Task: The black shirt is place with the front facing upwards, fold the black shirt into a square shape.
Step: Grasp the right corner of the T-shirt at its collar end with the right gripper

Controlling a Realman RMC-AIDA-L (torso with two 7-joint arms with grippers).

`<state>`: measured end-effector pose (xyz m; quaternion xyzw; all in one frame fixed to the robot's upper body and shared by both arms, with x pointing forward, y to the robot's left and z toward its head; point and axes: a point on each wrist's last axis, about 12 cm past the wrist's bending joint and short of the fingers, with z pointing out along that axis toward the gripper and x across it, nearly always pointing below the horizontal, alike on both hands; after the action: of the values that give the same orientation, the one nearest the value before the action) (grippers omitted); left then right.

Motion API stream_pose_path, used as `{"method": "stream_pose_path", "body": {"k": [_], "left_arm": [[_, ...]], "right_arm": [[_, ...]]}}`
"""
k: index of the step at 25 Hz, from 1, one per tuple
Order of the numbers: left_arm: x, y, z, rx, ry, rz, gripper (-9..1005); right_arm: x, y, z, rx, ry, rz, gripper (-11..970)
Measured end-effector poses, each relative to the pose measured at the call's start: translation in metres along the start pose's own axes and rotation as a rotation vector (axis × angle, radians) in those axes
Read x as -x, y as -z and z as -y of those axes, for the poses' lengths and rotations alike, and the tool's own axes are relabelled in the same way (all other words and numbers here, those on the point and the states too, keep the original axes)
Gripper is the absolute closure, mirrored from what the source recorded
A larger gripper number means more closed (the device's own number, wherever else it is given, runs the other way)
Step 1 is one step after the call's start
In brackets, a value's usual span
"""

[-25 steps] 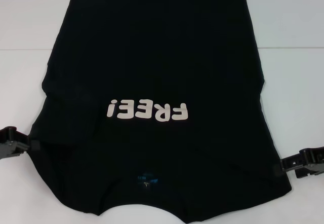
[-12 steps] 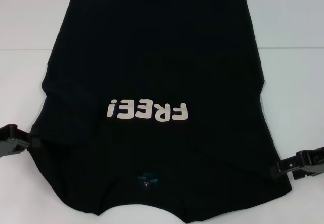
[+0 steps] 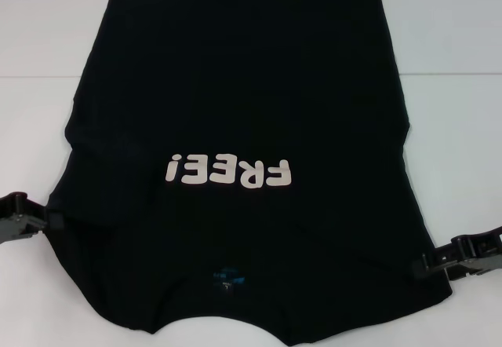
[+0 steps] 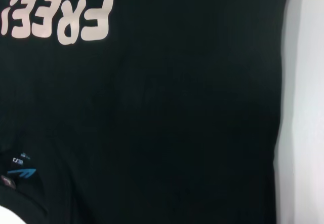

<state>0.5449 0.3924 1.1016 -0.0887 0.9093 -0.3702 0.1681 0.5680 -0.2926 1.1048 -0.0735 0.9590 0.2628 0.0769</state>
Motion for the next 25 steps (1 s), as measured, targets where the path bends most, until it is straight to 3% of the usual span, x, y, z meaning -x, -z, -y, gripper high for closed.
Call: {"method": "stream_pose_path", "body": {"k": [12,20,25], "left_arm": [[-0.0004,-0.0001,-0.0002,0.0,0.0,-0.002,967],[-0.0001,-0.0002,0.0003,-0.002,0.0,-0.002,968],[0.0002,-0.0003,0.0007,-0.003,-0.001,-0.003,968]], "right_arm": [[-0.0002,-0.0049,-0.0017,0.006,0.006,-0.01,160],[0.0011,-0.0071,-0.0063,0.088,0.01,0.001,160],[0.0007,-0.0078,-0.0041,0.083,0.009,-0.001,160]]}}
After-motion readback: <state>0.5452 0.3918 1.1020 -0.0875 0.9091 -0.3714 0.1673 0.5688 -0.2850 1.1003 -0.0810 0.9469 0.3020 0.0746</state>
